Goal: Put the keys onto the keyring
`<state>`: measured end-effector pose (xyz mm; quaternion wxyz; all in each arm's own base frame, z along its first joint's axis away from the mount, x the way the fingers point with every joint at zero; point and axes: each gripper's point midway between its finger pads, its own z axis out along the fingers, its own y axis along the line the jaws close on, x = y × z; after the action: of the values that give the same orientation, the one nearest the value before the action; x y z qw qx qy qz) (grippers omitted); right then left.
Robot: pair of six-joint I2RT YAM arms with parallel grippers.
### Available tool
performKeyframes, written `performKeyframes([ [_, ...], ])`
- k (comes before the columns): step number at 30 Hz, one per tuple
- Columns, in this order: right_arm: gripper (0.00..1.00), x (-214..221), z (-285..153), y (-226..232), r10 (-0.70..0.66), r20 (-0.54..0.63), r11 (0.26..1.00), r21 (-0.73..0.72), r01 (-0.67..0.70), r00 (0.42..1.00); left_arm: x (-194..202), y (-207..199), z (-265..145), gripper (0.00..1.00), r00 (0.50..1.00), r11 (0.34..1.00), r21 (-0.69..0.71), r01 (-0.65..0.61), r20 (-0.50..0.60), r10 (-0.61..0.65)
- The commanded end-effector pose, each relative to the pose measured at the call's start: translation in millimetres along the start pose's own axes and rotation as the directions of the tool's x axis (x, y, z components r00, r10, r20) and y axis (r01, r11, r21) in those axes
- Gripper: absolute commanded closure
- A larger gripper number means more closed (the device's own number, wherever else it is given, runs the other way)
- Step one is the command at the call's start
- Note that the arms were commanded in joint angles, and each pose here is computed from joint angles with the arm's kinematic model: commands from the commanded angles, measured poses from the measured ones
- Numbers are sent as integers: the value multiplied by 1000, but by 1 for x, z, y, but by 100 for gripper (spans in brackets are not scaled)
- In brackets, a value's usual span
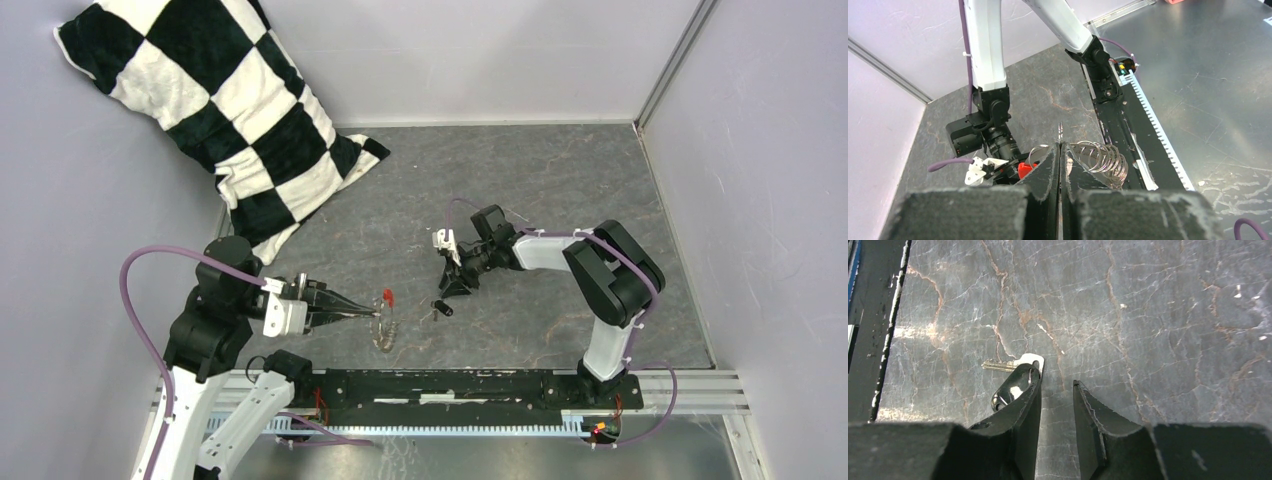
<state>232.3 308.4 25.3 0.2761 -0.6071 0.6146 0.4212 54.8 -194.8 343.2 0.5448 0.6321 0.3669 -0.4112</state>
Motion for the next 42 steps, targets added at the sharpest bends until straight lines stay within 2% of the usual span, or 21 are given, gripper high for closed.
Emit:
performKeyframes([
  [1,64,1,1,6,0,11,999,-42,0,1000,-2,-1,-1,98,1000,1000,-7,9,1,-9],
  [11,64,8,3,9,24,10,999,-48,-24,1000,-3,-1,-1,98,1000,1000,-12,6,-1,-6],
  [16,64,2,-9,-11,19,-14,998,65,-18,1000,-2,-1,-1,98,1000,1000,-14,5,-2,-5],
  [20,64,-17,-26,-21,-6,52,988,152,-2,999,-2,-2,-1,98,1000,1000,-13,7,-2,-7],
  [23,63,-22,-26,-12,-13,72,992,123,5,997,-1,-2,-1,98,1000,1000,-13,5,-2,-5],
  [32,63,1,1,19,-1,20,1000,-9,1,1000,0,0,0,98,1000,1000,-9,3,-2,-3],
  [42,64,6,6,13,10,14,1000,7,-10,1000,-1,1,-1,98,1000,1000,-17,5,-7,-5],
])
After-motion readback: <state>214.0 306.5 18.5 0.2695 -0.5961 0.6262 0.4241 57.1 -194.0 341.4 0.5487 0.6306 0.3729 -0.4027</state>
